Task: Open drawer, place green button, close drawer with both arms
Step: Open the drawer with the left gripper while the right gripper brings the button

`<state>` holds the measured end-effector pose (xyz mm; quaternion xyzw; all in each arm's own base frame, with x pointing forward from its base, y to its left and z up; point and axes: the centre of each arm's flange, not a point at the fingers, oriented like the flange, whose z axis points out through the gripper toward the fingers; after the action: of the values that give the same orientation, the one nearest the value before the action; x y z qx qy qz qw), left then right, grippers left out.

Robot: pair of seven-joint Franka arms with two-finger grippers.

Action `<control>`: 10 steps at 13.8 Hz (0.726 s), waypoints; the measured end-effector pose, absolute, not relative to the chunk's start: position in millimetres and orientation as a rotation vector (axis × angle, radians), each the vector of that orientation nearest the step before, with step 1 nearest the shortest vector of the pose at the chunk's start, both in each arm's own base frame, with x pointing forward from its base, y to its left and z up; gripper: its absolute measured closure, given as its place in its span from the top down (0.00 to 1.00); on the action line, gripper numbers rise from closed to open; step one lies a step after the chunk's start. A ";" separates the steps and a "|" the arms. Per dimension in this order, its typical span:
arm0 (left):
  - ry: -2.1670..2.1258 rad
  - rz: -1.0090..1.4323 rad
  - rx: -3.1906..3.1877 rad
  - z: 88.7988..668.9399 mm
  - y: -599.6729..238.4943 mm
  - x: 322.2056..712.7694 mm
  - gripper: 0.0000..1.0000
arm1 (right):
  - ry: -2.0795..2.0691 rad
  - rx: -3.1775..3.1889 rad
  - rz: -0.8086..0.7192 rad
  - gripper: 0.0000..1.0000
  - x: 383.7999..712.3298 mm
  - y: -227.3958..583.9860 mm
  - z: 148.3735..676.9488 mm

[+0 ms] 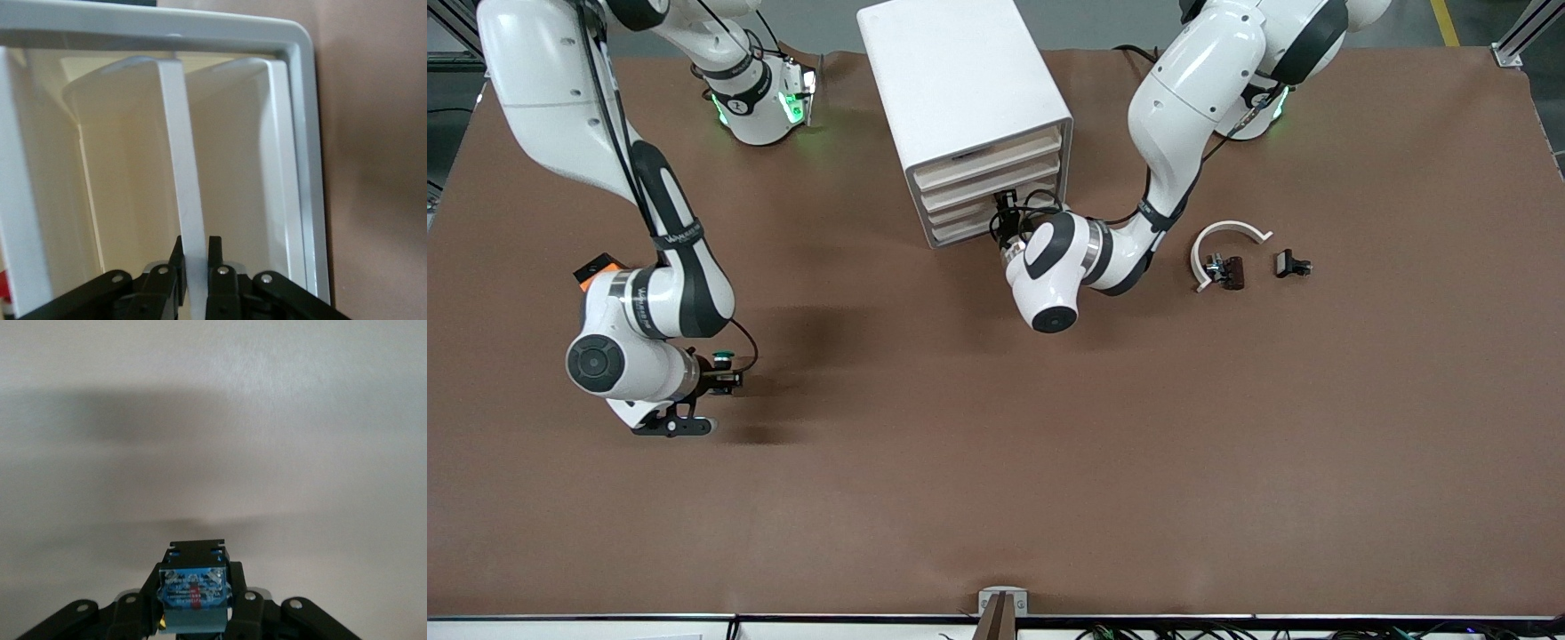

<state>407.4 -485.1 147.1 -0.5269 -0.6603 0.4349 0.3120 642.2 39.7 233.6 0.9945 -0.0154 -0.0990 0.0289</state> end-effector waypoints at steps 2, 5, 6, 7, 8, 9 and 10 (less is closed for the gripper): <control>-1.762 1.141 -1.387 148.4 -478.6 418.2 0.15 | -0.141 3.049 -0.340 0.41 638.8 67.6 273.4; -1.813 1.150 -1.401 154.5 -457.6 452.1 0.15 | -0.323 2.992 -0.373 0.41 623.2 132.0 321.4; -1.834 1.164 -1.403 156.5 -448.3 466.3 0.15 | -0.397 2.969 -0.380 0.41 615.6 159.7 333.2; -1.854 1.183 -1.417 159.3 -438.0 482.2 0.15 | -0.481 2.953 -0.390 0.41 606.0 191.4 343.4; -1.871 1.200 -1.433 161.3 -428.7 495.9 0.15 | -0.570 2.944 -0.399 0.41 595.6 224.6 351.9; -1.884 1.217 -1.448 163.1 -420.7 507.6 0.15 | -0.661 2.934 -0.396 0.41 584.3 259.9 359.2; -1.893 1.233 -1.464 164.2 -413.5 517.0 0.15 | -0.744 2.917 -0.380 0.41 570.2 297.1 366.0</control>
<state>517.0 -413.5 164.2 -0.5301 -0.6856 0.4465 0.2226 570.2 297.1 366.0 0.9600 -0.2447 -0.1250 0.0536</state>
